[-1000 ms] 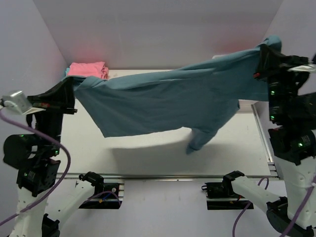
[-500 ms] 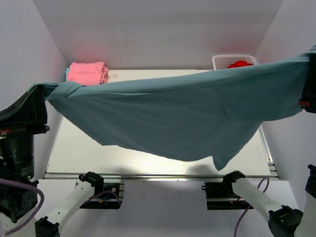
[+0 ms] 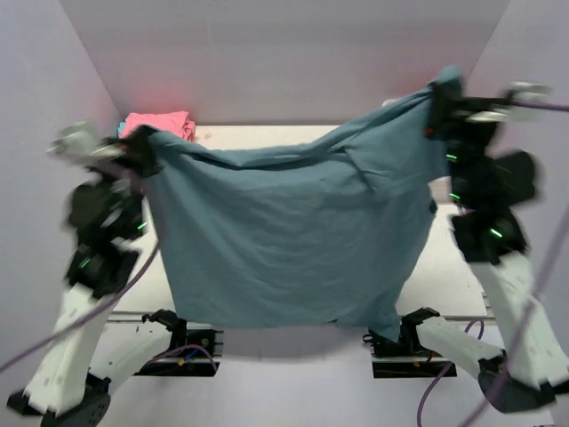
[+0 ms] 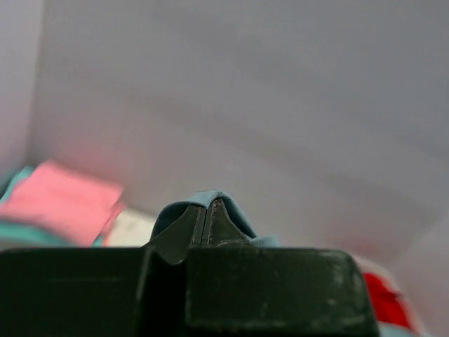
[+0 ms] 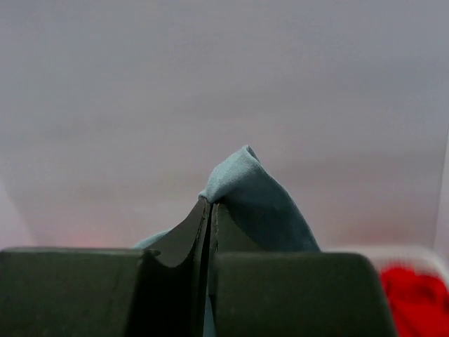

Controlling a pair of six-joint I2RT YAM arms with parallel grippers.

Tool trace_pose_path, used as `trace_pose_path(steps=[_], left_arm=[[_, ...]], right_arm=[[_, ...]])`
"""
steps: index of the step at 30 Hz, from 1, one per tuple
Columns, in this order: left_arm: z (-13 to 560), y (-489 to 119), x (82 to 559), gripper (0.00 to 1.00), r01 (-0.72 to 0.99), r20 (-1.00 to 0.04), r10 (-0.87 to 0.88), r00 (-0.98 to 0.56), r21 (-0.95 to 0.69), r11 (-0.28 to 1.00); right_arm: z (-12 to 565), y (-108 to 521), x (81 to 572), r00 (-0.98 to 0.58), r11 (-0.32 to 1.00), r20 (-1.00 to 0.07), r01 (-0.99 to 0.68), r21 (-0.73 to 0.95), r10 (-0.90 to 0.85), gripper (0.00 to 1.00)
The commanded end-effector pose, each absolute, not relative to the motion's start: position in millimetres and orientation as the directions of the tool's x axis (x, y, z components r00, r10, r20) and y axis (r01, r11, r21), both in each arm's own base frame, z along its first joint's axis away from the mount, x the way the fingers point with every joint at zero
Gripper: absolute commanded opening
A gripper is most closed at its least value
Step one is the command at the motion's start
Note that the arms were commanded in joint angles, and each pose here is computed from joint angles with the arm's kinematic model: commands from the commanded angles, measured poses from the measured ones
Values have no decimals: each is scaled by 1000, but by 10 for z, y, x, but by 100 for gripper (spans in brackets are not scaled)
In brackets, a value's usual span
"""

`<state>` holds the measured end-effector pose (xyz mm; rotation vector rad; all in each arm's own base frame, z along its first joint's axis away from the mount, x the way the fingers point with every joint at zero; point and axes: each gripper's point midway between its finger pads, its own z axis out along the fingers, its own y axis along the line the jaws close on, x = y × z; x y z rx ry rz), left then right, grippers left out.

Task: Fold and stack the t-shirts
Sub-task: Flatten out the tshirt

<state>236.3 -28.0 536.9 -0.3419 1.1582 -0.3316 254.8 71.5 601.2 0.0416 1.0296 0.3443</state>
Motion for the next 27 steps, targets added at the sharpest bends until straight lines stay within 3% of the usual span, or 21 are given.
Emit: trace_pose_path(steps=[1,2,6,7,8,9,10,11,12,14,16,23,26,27], left_arm=[[4308,-109,3093,0,-313,-920,-334,202,-384,868],[3933,-183,3378,0,-385,-949,-293,112,-314,868],[2678,-266,3920,0,-556,-965,-192,-181,-61,829],[2519,-253,4009,2,-585,-955,-201,-218,-37,810],[2319,-248,4091,11,-602,-943,-198,-268,4,799],[2146,-172,4160,27,-634,-931,-201,-305,41,772],[1852,-170,4293,77,-649,-901,-195,-389,118,752],[1733,-141,4350,96,-658,-884,-195,-425,153,737],[1622,-81,4400,100,-667,-861,-211,-462,182,722],[1629,-63,4508,100,-668,-829,-225,-513,220,711],[1516,-95,4623,100,-658,-799,-242,-550,236,715],[1634,-334,4519,100,-537,-773,-291,-563,75,840],[1545,-529,4380,100,-401,-751,-261,-606,5,916],[1547,-614,4256,100,-337,-745,-251,-618,-37,941]], right_arm=[[5245,710,3356,367,961,-889,-70,267,274,0],[4749,721,3754,282,963,-927,36,267,247,0],[3516,909,4480,24,965,-979,161,206,205,0],[3109,1005,4684,-70,974,-983,159,159,172,0],[2904,1063,4779,-121,978,-980,151,141,160,0],[2861,1177,4996,-142,983,-979,134,126,145,4],[2331,1226,5106,-290,990,-953,132,56,92,18],[2435,1274,5242,-285,990,-954,130,57,92,29],[2048,1288,5285,-398,992,-917,124,-13,38,37],[2031,1305,5424,-448,990,-894,127,-61,3,70],[1974,1329,5489,-471,990,-882,116,-85,-20,90],[2091,1277,5122,-494,995,-869,99,-34,19,90],[1998,1258,4803,-530,997,-847,82,11,53,90],[2208,1250,4654,-510,997,-857,63,47,73,90]])
